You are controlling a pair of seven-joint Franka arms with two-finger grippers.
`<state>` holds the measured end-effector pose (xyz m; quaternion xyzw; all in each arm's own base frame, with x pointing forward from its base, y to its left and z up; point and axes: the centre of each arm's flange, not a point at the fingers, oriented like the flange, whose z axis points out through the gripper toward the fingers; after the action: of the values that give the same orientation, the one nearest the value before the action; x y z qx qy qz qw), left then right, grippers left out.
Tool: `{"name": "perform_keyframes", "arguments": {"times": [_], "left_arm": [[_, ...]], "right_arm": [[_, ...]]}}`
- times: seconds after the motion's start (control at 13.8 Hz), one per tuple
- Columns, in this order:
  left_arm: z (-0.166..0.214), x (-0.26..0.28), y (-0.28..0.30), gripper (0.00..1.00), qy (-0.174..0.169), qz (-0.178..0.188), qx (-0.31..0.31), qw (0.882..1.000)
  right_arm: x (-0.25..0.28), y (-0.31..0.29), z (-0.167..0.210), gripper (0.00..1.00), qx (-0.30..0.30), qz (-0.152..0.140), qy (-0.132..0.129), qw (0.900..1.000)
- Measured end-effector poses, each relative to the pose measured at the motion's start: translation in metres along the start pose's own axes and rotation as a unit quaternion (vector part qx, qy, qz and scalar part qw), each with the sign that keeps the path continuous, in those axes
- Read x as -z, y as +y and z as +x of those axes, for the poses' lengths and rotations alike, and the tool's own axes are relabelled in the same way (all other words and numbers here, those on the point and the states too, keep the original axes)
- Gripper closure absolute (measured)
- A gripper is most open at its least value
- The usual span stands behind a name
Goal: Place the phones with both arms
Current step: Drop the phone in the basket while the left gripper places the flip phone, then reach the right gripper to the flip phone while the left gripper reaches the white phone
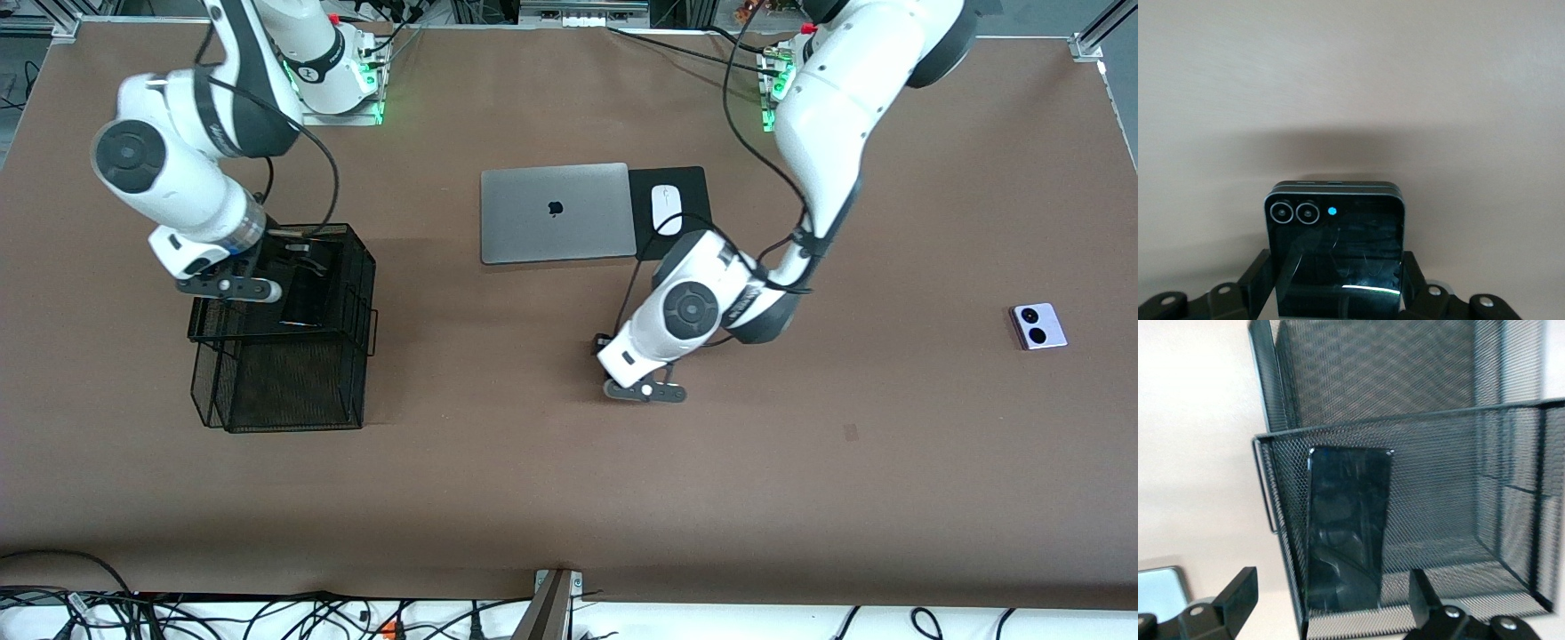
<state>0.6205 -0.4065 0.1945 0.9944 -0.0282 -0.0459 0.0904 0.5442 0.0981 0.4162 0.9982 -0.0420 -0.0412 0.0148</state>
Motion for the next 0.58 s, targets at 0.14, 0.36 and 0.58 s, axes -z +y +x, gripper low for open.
{"name": "perform_keyframes", "arguments": {"times": [0.14,0.36,0.58], "left_arm": [[-0.003,-0.015,0.003,0.21,-0.003,0.0,-0.003,1.0],[0.002,-0.008,0.004,0.07,0.005,-0.003,-0.003,1.0],[0.008,0.02,0.002,0.0,0.004,0.003,0.0,1.0]], "right_arm": [[0.042,0.005,0.007,0.0,-0.005,0.003,0.001,1.0],[0.079,0.011,0.013,0.0,-0.009,0.008,0.008,1.0],[0.081,-0.014,0.013,0.0,-0.022,0.013,0.005,1.0]]}}
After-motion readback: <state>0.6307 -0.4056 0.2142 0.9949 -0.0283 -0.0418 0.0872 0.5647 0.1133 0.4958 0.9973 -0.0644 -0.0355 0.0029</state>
